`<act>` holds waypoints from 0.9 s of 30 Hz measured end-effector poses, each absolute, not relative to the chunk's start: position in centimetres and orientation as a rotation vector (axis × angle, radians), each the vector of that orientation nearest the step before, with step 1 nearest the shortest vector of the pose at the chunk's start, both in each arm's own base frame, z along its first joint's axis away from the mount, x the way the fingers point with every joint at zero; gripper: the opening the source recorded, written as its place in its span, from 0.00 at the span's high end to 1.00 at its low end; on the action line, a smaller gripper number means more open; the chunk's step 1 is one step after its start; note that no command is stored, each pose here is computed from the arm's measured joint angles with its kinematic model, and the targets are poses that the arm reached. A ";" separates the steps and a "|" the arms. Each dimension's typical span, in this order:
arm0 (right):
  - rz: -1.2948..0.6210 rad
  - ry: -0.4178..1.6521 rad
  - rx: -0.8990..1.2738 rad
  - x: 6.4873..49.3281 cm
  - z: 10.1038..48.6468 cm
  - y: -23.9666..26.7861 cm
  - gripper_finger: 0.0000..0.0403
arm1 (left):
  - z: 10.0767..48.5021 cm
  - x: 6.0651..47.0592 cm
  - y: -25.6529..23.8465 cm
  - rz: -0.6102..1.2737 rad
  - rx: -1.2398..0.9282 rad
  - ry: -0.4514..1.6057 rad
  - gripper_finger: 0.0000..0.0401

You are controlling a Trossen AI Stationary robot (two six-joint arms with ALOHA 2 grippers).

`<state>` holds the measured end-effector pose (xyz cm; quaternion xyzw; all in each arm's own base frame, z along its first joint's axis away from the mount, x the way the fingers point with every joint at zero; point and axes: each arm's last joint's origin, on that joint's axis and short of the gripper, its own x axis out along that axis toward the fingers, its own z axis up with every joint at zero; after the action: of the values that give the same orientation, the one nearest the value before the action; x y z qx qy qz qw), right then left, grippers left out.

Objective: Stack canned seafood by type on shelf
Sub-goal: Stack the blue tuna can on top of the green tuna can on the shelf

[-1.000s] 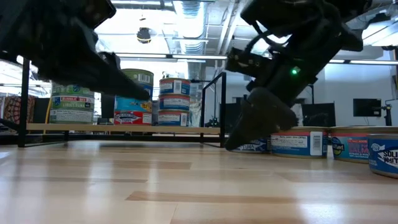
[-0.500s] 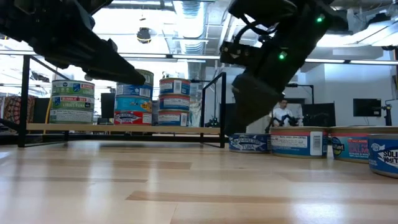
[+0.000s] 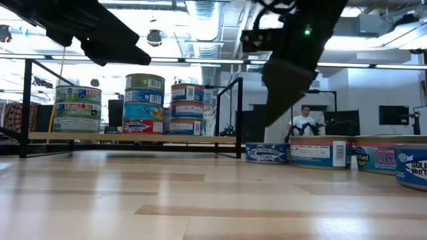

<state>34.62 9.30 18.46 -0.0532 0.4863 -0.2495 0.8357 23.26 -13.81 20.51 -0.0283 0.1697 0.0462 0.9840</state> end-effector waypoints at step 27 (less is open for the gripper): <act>-0.587 1.143 -0.139 33.6 16.7 6.7 0.28 | 20.8 23.4 -14.6 0.033 -0.112 0.290 0.38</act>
<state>33.64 6.65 16.71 -0.0650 0.5325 -0.2734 0.7984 23.43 -14.58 20.85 -0.0557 0.1446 0.0162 0.9878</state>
